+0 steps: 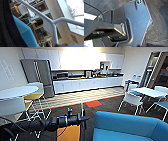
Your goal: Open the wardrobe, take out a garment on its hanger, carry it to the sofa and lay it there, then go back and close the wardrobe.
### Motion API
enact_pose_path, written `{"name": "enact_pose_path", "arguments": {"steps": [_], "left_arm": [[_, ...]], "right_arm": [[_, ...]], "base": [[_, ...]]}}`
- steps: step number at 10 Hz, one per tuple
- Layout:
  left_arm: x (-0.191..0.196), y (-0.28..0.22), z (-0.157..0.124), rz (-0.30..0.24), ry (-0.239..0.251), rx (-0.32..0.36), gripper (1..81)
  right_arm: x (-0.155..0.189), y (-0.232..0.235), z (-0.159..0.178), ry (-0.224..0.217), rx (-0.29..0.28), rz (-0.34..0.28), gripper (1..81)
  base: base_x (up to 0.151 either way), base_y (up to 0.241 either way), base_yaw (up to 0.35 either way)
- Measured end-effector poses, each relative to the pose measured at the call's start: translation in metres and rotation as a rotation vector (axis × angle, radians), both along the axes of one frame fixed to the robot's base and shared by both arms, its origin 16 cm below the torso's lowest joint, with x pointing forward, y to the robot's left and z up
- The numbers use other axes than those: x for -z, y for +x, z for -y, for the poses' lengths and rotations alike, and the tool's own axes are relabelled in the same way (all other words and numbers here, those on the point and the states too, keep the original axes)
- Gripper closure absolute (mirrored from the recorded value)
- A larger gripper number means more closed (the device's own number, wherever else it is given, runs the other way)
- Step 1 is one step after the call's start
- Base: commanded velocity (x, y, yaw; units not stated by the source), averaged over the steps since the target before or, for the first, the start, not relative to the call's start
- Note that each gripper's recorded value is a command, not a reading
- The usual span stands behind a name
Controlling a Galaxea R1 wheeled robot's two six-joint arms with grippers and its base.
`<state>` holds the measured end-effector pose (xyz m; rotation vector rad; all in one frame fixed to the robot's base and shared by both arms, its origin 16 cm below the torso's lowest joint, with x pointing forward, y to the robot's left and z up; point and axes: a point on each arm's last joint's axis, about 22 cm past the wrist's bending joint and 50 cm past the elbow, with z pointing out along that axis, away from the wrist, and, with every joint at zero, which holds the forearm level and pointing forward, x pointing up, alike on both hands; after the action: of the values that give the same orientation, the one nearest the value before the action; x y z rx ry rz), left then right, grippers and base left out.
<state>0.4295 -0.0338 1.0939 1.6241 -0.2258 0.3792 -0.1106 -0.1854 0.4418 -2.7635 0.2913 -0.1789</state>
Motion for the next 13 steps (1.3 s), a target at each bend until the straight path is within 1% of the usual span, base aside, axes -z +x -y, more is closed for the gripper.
{"name": "enact_pose_path", "arguments": {"steps": [2,7,12,13], "left_arm": [[-0.0005,-0.0028,0.0039,0.008,-0.002,0.01,81.1],[0.0015,-0.0002,-0.0011,0.022,0.01,0.0,81.1],[0.001,-0.0004,-0.0045,0.031,0.013,-0.003,81.1],[0.0007,-0.0026,-0.0015,0.031,0.009,0.005,81.1]], "right_arm": [[0.0001,0.0006,0.0005,-0.001,0.001,0.002,1.0],[0.0001,0.0013,0.0013,-0.003,0.003,0.007,1.0],[-0.0003,0.0009,-0.001,-0.001,0.006,0.01,1.0],[-0.0007,-0.0031,-0.0034,0.002,0.004,0.002,1.0]], "base": [[0.0,0.0,-0.23],[0.0,0.0,-0.23],[0.0,0.0,-0.231],[0.0,0.0,-0.232]]}}
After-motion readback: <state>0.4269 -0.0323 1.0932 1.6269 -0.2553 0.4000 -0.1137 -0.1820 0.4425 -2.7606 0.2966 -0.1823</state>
